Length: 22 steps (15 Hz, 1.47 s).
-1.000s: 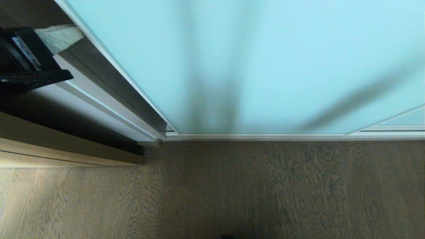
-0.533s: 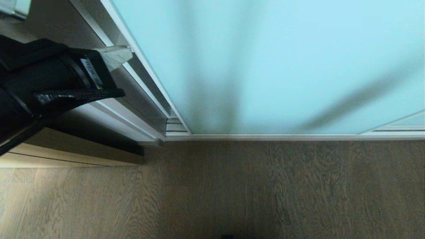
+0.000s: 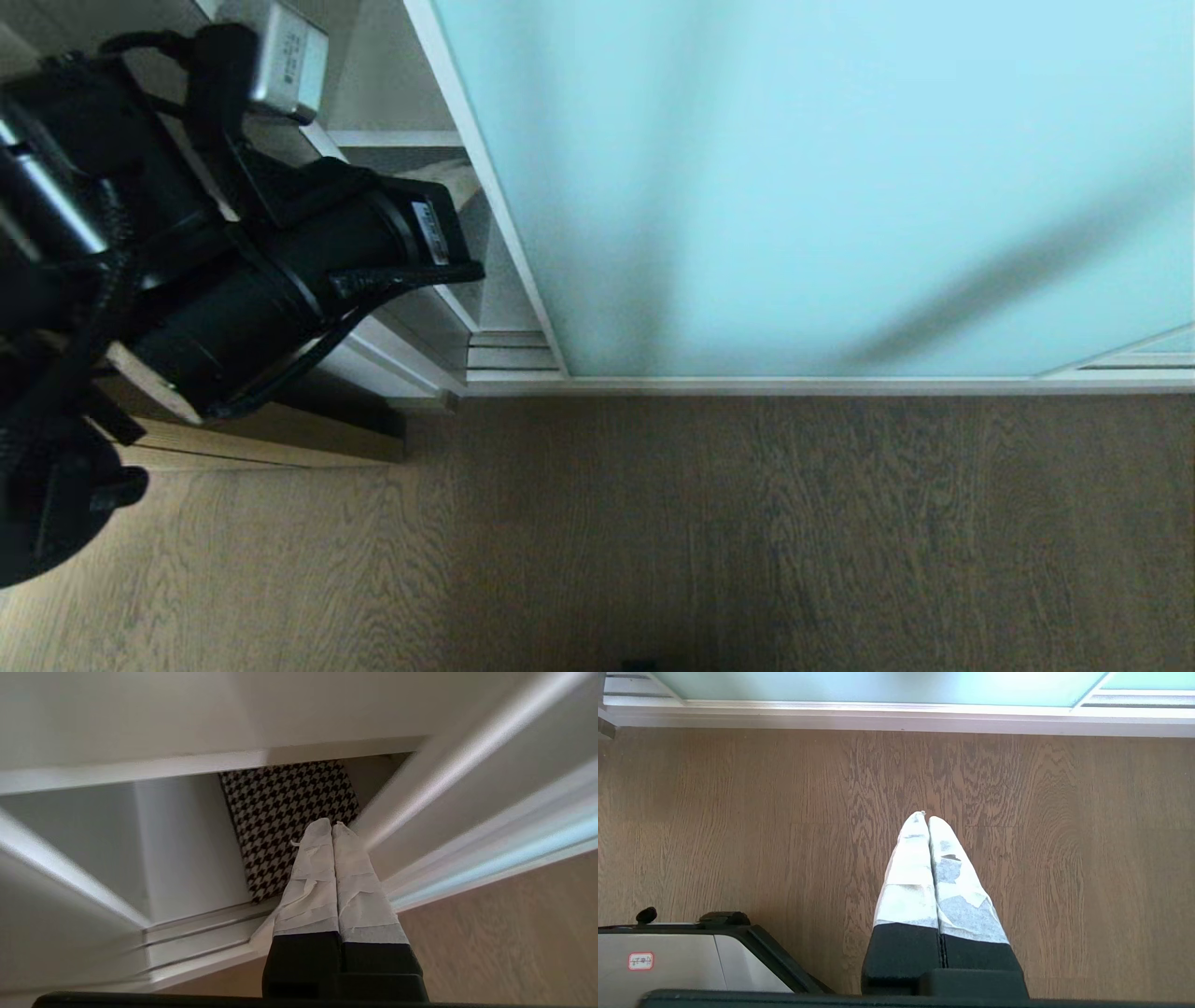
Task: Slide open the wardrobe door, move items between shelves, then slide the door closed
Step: Open the door
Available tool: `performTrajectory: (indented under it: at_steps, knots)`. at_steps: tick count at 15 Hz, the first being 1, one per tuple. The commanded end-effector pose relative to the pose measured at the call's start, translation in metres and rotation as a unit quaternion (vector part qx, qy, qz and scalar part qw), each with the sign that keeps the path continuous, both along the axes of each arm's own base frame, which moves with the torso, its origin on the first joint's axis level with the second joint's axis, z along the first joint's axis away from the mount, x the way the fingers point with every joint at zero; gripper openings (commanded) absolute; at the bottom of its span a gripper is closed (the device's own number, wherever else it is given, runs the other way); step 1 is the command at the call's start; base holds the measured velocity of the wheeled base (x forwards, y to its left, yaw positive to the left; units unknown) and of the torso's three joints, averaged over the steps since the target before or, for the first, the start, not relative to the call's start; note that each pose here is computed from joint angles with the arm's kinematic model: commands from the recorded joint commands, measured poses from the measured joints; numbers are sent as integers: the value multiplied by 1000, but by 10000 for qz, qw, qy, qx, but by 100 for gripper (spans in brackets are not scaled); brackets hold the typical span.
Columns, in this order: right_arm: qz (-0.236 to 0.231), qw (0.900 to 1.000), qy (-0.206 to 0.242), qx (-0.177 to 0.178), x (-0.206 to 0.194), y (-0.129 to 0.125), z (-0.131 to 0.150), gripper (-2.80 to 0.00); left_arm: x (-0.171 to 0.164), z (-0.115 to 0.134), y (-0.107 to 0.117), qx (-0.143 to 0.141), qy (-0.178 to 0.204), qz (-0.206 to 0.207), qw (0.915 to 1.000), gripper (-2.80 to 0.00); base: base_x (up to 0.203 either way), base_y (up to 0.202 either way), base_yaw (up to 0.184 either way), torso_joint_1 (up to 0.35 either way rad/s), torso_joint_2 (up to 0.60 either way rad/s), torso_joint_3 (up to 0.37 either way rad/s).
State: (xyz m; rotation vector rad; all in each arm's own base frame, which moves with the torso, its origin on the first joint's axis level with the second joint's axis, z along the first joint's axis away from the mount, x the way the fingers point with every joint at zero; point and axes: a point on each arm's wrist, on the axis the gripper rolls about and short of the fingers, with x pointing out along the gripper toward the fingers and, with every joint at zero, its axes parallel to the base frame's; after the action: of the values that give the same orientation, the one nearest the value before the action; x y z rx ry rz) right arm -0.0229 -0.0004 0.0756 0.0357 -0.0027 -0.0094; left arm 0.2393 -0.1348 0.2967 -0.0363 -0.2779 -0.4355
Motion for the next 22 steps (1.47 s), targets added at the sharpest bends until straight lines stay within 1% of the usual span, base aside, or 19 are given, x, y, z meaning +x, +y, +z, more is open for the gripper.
performTrajectory:
  at_steps: [1, 7, 10, 11, 14, 17, 19, 20, 22]
  knots:
    - [1, 10000, -3, -2, 0, 0, 0, -280, 18, -17, -19, 102, 197, -86, 9997, -280, 0, 0, 0, 0, 0, 0]
    - [1, 10000, -3, -2, 0, 0, 0, -280, 46, -43, -77, 14, 204, -247, 9995, -280, 0, 0, 0, 0, 0, 0]
    - [1, 10000, -3, -2, 0, 0, 0, -280, 50, -48, -99, 2, 192, -430, 9989, -280, 0, 0, 0, 0, 0, 0]
    - [1, 10000, -3, 6, 0, 0, 0, -280, 49, -46, -102, -40, 172, -392, 9991, -280, 0, 0, 0, 0, 0, 0]
    - [1, 10000, -3, -2, 0, 0, 0, -280, 43, -28, -95, -289, -36, -210, 9994, -280, 0, 0, 0, 0, 0, 0]
    - [1, 10000, -3, 4, 0, 0, 0, -280, 20, 7, -73, -578, -391, -153, 9974, -280, 0, 0, 0, 0, 0, 0]
    - [1, 10000, -3, 6, 0, 0, 0, -280, 2, 25, -53, -686, -526, -83, 9962, -280, 0, 0, 0, 0, 0, 0]
    - [1, 10000, -3, -2, 0, 0, 0, -280, -6, 33, -41, -728, -570, 30, 9957, -280, 0, 0, 0, 0, 0, 0]
    - [1, 10000, -3, 5, 0, 0, 0, -280, -15, 42, -13, -748, -538, 460, 9947, -280, 0, 0, 0, 0, 0, 0]
